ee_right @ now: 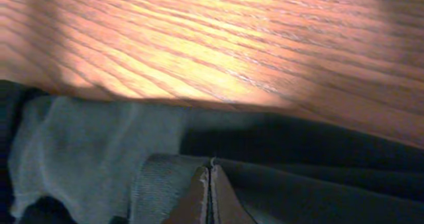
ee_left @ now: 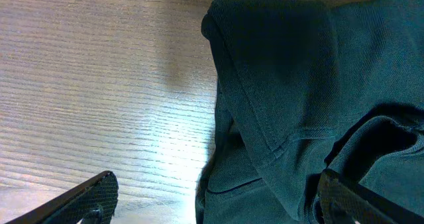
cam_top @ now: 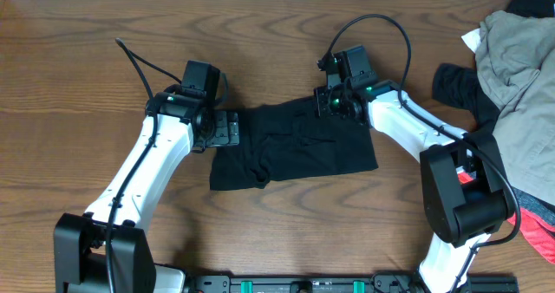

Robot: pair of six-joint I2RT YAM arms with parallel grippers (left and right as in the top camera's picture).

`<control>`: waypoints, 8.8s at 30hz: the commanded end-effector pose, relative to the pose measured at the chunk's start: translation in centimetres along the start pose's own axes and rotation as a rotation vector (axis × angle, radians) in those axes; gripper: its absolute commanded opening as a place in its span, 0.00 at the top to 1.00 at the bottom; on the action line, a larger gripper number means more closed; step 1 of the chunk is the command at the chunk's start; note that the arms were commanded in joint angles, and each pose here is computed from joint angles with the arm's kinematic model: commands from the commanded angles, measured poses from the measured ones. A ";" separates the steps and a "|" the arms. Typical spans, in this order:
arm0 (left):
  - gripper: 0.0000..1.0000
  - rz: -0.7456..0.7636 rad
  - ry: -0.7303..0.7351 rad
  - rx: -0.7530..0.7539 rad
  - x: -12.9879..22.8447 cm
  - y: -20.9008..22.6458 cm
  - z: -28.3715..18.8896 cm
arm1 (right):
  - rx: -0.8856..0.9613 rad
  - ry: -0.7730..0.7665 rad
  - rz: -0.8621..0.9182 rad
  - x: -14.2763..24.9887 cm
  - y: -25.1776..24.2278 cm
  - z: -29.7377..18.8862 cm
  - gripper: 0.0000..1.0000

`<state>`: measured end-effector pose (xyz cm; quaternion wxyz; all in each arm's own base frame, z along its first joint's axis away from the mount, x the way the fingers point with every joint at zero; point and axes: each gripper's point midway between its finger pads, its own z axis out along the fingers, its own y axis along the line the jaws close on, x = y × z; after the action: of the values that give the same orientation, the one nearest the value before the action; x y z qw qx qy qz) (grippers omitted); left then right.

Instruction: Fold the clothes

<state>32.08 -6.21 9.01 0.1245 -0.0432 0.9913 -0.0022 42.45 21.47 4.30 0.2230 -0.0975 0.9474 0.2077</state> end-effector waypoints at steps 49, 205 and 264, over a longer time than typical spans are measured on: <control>0.03 -0.002 0.010 -0.005 0.1 0.2 -0.1 | 0.103 0.350 0.098 8.2 -1.9 -10.7 0.72; 0.94 -0.168 0.020 0.327 -1.6 3.7 -3.7 | -0.643 0.122 -0.371 6.7 17.3 -1.9 0.53; 0.94 -0.168 0.021 0.327 -1.6 3.7 -3.7 | -0.447 -0.248 -0.257 -4.1 13.7 1.7 0.99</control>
<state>31.77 -2.73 11.80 0.1002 -0.1044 0.9733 -0.1784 41.03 35.95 9.51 0.3167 -0.2672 0.8099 0.4152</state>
